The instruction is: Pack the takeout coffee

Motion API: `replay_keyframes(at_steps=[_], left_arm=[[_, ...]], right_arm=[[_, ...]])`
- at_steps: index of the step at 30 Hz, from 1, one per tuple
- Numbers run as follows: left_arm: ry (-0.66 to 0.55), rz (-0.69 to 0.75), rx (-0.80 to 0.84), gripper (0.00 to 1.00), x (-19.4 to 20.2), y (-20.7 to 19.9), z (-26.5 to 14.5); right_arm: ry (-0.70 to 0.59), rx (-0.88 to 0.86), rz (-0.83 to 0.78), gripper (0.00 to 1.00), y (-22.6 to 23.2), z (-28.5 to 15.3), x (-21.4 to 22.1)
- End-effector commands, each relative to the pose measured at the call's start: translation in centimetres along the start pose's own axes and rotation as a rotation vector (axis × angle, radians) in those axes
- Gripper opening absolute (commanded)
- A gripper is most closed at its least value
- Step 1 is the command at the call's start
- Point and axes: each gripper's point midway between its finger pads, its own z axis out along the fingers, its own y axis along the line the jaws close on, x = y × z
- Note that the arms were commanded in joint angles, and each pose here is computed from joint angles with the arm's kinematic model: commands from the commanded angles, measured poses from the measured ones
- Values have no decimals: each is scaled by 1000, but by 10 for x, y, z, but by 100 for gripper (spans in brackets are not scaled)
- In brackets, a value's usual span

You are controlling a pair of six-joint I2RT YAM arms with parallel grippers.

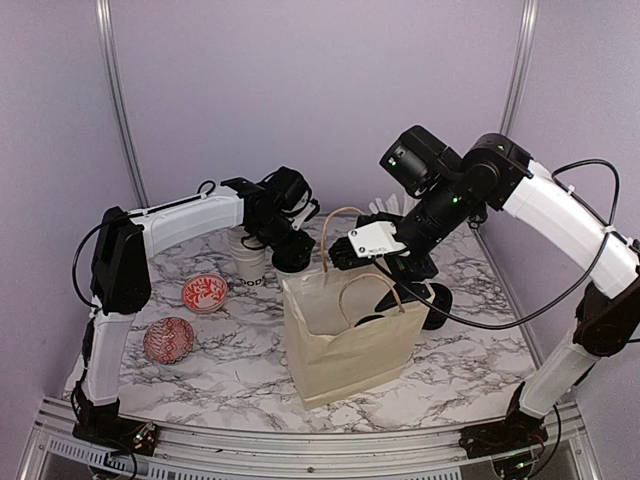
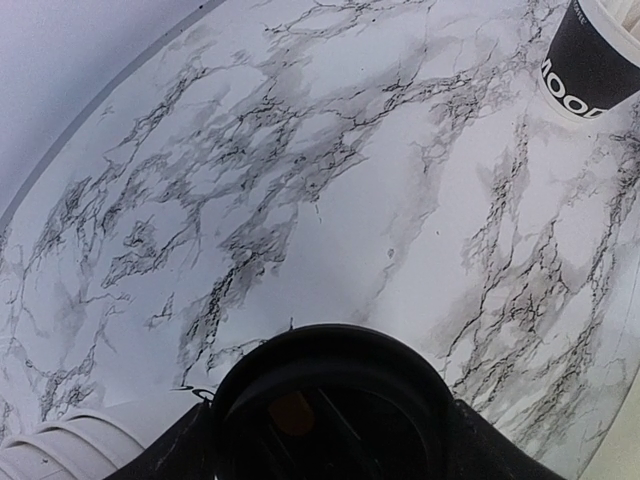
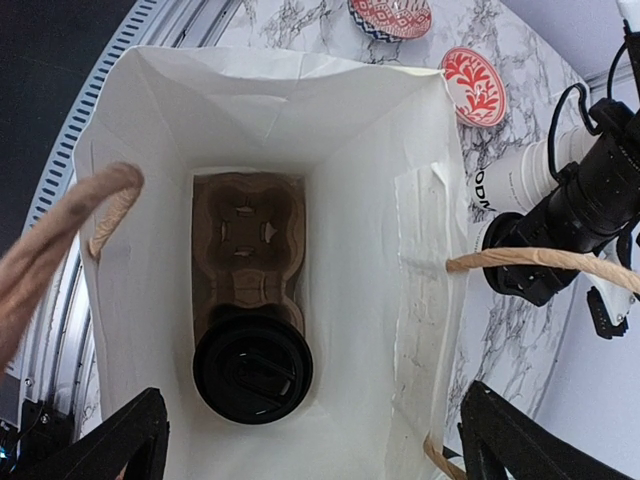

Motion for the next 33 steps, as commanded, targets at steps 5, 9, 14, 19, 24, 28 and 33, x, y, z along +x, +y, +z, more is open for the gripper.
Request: replay_keyframes(at_steps=[5, 9, 14, 19, 24, 28, 33], left_arm=[[23, 6, 20, 74, 5, -5, -7], [14, 15, 25, 74, 6, -8, -18], [53, 34, 23, 73, 26, -10, -28], [77, 53, 31, 72, 46, -16, -47], [105, 81, 68, 72, 70, -33, -64], [150, 92, 80, 72, 101, -41, -77], [175, 82, 69, 72, 134, -46, -99]], right_arm=[[-6, 6, -3, 99, 5, -6, -4], [-2, 4, -3, 99, 6, -5, -4], [0, 5, -3, 99, 6, -5, -4], [0, 5, -5, 99, 6, -5, -4], [0, 15, -10, 99, 5, -6, -6], [-11, 36, -17, 99, 2, -13, -10], [-50, 65, -42, 99, 0, -26, -20]])
